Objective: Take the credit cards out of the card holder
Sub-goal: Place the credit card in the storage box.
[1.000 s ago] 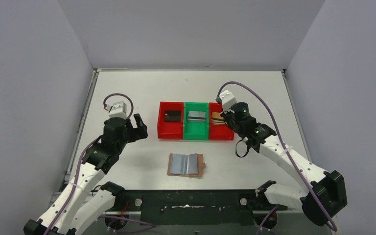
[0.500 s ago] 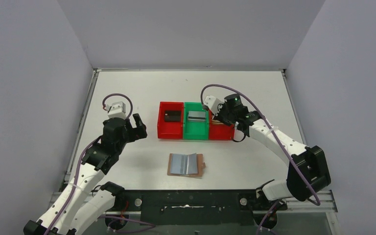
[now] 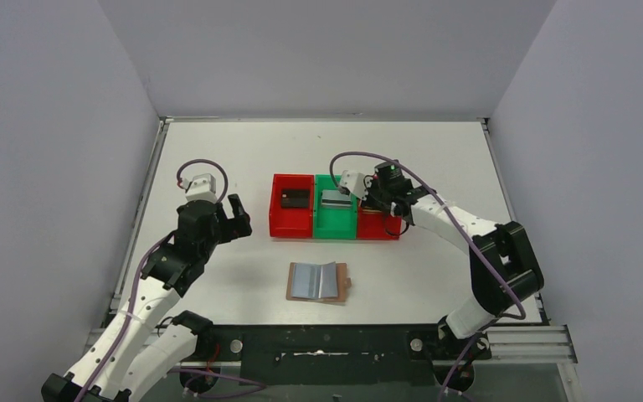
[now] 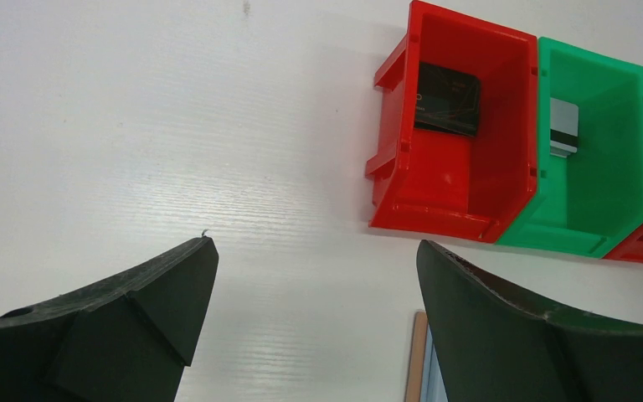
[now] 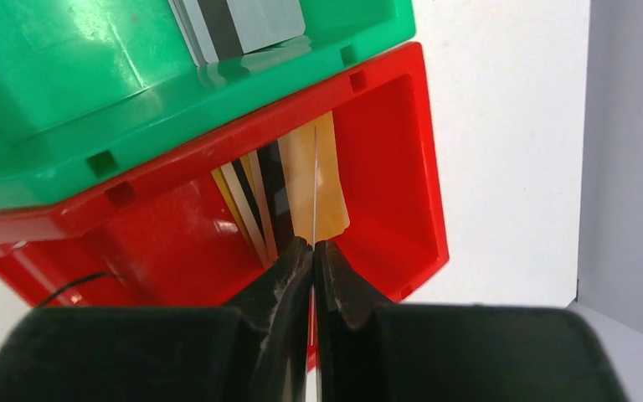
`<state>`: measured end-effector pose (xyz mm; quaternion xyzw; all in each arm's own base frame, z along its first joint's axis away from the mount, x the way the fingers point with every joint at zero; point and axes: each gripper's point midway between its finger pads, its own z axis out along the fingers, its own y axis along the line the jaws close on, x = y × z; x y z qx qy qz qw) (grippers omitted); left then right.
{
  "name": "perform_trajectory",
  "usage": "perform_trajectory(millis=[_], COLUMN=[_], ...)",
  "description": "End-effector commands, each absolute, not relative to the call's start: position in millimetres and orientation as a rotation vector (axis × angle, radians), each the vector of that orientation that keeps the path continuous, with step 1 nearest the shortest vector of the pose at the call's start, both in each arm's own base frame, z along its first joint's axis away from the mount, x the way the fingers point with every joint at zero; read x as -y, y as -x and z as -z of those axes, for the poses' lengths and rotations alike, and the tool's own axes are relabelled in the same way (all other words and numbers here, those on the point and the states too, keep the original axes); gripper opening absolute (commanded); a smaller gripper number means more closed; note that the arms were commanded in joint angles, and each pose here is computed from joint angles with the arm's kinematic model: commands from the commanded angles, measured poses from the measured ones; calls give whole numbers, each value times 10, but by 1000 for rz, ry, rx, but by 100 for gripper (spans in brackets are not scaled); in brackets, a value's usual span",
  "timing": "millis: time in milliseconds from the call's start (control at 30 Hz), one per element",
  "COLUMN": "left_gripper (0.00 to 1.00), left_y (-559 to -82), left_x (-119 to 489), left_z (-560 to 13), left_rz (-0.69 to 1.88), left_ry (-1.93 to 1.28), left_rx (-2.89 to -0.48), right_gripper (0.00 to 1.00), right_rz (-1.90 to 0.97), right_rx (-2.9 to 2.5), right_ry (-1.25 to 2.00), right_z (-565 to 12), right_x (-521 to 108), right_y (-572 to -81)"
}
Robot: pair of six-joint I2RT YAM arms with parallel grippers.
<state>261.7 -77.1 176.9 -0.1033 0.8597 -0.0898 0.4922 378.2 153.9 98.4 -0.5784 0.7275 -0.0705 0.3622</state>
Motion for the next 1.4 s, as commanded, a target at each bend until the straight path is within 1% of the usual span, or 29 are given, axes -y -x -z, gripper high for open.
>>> perform_trajectory(millis=[0, 133, 367, 467, 633, 667, 700, 733, 767, 967, 1033, 1100, 1167, 1233, 1333, 1367], left_gripper=[92, 92, 92, 92, 92, 92, 92, 92, 92, 92, 92, 92, 92, 92, 92, 92], left_y=[-2689, -2687, -2695, -2694, -2696, -2698, -2697, -2699, -2700, -2707, -2708, -2712, -2709, -2706, -2708, -2707], left_x=[761, 753, 764, 767, 761, 764, 770, 771, 771, 787, 802, 813, 806, 799, 802, 805], left_z=[-1888, -1885, -1871, -1853, -1829, -1826, -1819, -1810, -1806, -1762, -1740, -1736, -1724, -1729, -1738, -1728], left_rz=[220, 216, 219, 217, 209, 209, 211, 210, 209, 207, 210, 212, 207, 205, 208, 209], left_ry=[246, 248, 244, 242, 244, 242, 240, 240, 240, 233, 227, 222, 223, 226, 227, 225], left_rx=[-2036, -2035, -2041, -2048, -2057, -2059, -2062, -2065, -2067, -2086, -2097, -2103, -2107, -2105, -2100, -2103], right_gripper=[4, 4, 5, 6, 9, 13, 26, 44, 50, 54, 54, 54, 52, 49, 45, 43], right_rz=[270, 311, 372, 349, 268, 273, 277, 271, 264, 214, 212, 178, 105, -32, -232, -259], right_rx=[-1789, -1802, -1762, -1743, -1789, -1795, -1799, -1799, -1795, -1777, -1768, -1770, -1809, -1897, -2081, -2130], right_ry=[1474, 1478, 1470, 1542, 1560, 1545, 1517, 1496, 1485, 1360, 1271, 1106, 848, 539, 144, 102], right_z=[-1139, -1036, -1028, -889, -761, -768, -796, -836, -895, -1237, -1387, -1586, -1785, -1885, -1742, -1654], right_x=[-1586, -1553, -1500, -1522, -1591, -1580, -1575, -1574, -1568, -1575, -1565, -1573, -1556, -1550, -1576, -1584], right_y=[-4117, -4223, -4334, -4314, -4261, -4269, -4281, -4281, -4270, -4217, -4223, -4236, -4244, -4204, -4004, -3927])
